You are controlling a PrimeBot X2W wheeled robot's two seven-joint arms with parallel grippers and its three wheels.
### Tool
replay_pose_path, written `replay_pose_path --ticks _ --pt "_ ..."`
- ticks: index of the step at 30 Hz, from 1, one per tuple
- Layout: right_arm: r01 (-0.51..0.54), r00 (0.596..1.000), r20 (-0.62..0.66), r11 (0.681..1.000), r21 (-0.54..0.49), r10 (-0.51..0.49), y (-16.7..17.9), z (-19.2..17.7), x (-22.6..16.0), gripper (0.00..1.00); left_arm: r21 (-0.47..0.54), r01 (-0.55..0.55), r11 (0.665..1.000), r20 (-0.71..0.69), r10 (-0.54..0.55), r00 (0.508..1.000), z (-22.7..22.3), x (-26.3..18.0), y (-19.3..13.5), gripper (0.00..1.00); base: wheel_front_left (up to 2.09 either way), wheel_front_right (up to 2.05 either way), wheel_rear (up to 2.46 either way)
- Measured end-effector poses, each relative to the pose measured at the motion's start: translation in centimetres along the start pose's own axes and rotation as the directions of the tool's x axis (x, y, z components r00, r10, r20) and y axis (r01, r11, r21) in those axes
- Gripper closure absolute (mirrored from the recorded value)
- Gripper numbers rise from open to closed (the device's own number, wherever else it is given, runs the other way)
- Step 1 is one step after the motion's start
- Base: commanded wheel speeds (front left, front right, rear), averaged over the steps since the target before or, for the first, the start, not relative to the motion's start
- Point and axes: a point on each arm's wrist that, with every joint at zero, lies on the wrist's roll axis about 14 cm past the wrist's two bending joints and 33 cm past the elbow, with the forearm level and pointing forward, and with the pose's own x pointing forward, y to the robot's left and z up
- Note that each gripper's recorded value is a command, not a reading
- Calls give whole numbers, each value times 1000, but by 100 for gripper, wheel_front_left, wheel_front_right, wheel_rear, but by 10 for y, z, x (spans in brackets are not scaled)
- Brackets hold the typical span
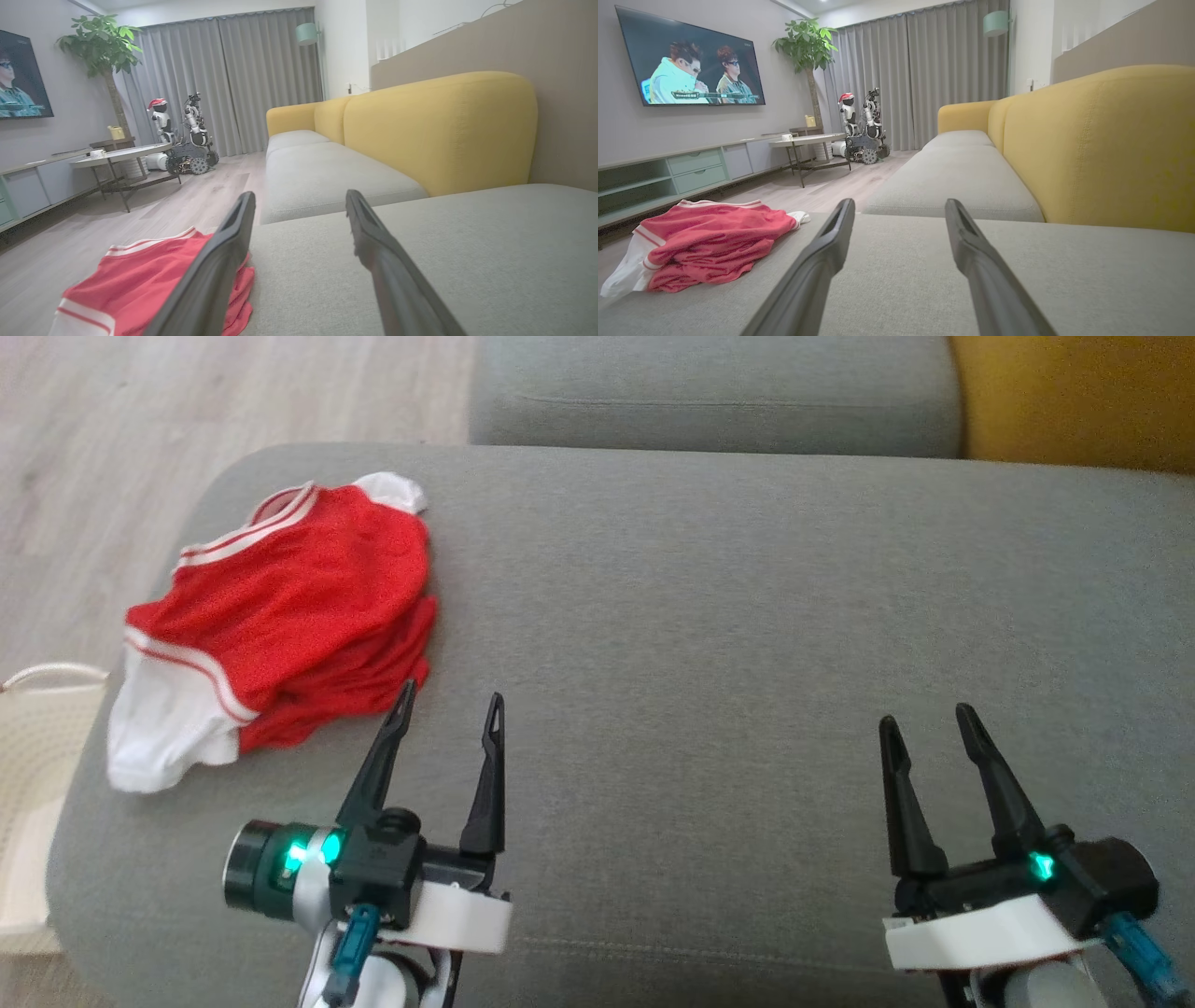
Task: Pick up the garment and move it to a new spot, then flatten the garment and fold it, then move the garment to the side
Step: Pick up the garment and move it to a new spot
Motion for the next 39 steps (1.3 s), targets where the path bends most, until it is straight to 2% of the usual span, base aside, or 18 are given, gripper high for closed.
replay_pose_path --ticks 7,15,32,39 --pt "-111 994 -15 994 19 111 32 -7 14 0 29 -117 993 -11 117 993 1 -14 34 0 0 0 0" --pt "-221 975 -29 974 41 222 65 -14 28 0 57 -246 968 -15 247 969 5 -32 71 0 0 0 0" --pt "-340 939 -35 939 58 342 102 -21 43 0 87 -373 924 -24 376 926 8 -56 107 0 0 0 0" --pt "-344 935 -70 937 64 348 99 -37 46 0 97 -369 924 -13 372 928 9 -38 119 0 0 0 0"
